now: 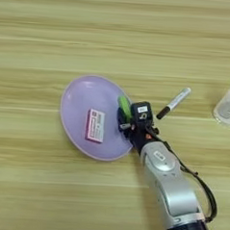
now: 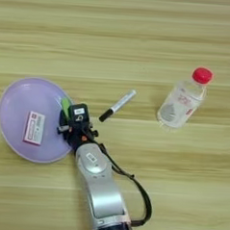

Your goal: Move the objects on the table

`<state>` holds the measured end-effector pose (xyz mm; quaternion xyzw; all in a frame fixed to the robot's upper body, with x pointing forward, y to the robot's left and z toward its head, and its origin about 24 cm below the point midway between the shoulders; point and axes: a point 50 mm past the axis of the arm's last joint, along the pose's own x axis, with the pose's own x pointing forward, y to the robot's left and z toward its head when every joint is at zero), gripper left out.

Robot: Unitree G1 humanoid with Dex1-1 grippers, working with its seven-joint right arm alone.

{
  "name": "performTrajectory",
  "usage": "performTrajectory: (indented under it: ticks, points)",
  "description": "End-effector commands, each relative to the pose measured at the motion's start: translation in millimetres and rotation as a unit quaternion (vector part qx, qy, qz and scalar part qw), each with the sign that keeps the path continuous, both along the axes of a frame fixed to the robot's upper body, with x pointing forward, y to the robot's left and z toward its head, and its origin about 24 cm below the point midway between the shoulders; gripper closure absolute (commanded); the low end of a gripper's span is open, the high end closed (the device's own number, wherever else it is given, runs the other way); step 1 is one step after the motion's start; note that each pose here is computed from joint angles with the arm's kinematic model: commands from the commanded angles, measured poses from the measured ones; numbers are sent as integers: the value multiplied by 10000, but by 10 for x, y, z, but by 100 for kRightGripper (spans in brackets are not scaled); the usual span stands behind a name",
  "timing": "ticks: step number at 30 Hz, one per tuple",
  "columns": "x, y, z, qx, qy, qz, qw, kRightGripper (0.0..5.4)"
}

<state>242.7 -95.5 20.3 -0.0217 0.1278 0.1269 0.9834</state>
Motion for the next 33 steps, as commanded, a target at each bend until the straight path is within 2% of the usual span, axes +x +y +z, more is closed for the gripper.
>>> performTrajectory:
  ticks: [1,8,10,13,16,21,26,33]
  points:
    - [73,22,152,91,-303,48,9995,408]
    - [111,8,262,141,-523,39,9985,414]
    - [129,-2,314,158,-619,42,9979,439]
    - [185,-64,446,166,-873,-45,9960,464]
    - [245,-130,612,135,-1179,-113,9929,466]
    - [317,-208,758,143,-1396,-198,9899,466]
    - [342,-262,787,158,-1435,-288,9891,466]
    - [341,-496,738,63,-1367,-683,9882,466]
